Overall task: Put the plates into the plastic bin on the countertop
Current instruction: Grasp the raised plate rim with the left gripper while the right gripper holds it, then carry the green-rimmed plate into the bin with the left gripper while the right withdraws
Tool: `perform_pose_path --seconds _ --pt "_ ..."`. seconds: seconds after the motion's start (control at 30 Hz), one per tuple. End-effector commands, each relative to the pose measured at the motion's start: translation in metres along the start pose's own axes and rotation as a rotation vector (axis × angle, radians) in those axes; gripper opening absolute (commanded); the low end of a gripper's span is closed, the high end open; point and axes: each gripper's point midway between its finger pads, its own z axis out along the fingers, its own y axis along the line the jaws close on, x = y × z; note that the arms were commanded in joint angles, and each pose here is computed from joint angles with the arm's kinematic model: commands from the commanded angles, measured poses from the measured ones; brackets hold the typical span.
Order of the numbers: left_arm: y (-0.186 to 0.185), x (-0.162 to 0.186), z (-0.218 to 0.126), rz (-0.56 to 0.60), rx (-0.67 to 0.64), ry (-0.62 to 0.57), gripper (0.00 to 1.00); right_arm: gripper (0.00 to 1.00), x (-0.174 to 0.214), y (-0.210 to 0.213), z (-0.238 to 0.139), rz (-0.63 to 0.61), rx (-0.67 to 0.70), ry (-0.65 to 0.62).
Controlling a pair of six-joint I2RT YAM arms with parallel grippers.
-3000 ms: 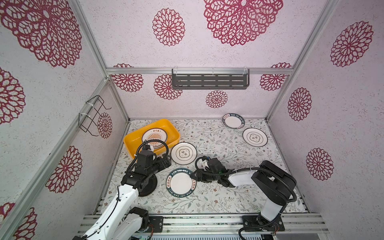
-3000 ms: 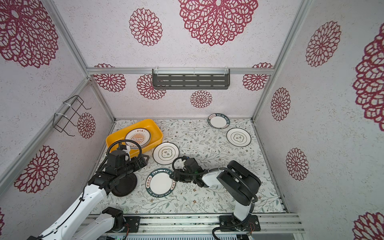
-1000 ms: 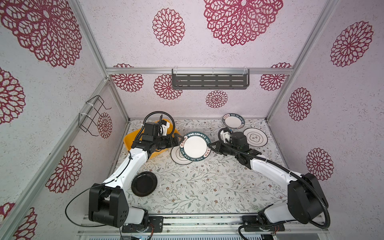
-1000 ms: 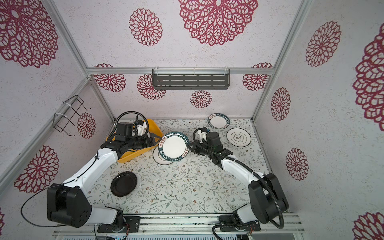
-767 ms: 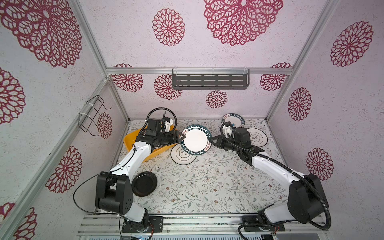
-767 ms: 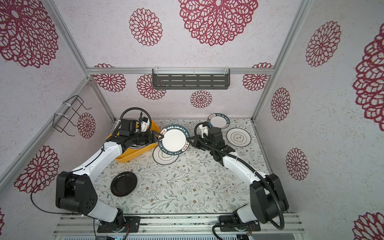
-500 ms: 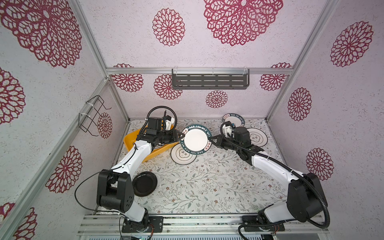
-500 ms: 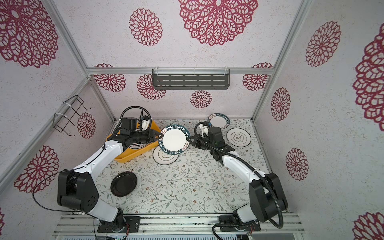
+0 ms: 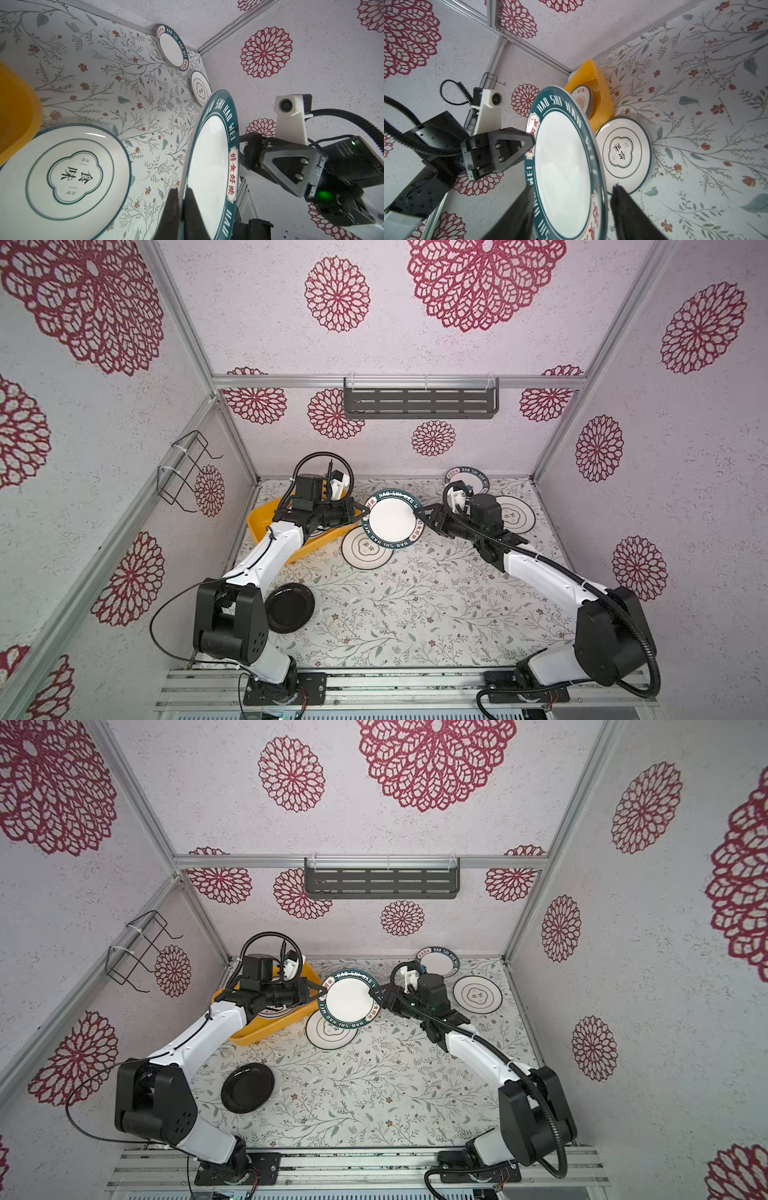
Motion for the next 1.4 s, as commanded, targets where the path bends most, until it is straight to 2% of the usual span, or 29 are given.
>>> perform_pose_path --seconds 0.0,0.33,0.6,0.77,1.0,1.37 --pt "-0.014 -0.012 -0.010 0.032 0.026 -0.060 0.00 0.98 -0.020 0.028 -0.017 -0.030 -0.075 -0.097" --pt "-0.014 -0.014 -0.019 0.017 -0.005 -0.099 0.00 0.99 -0.019 0.027 -0.034 -0.042 -0.044 -0.142" --pt "0.011 -0.023 -0.027 -0.071 -0.076 -0.157 0.00 0.99 -0.015 0.007 -0.049 -0.031 0.047 -0.196" --pt "0.030 -0.043 -0.054 -0.116 -0.141 -0.258 0.00 0.99 -0.014 0.005 -0.059 -0.037 0.063 -0.234" --pt "0.062 -0.062 -0.085 -0.176 -0.206 -0.341 0.00 0.99 -0.011 -0.004 -0.067 -0.035 0.099 -0.253" --pt "0.114 -0.082 -0.132 -0.258 -0.327 -0.476 0.01 0.99 -0.016 -0.012 -0.055 -0.043 0.145 -0.235"
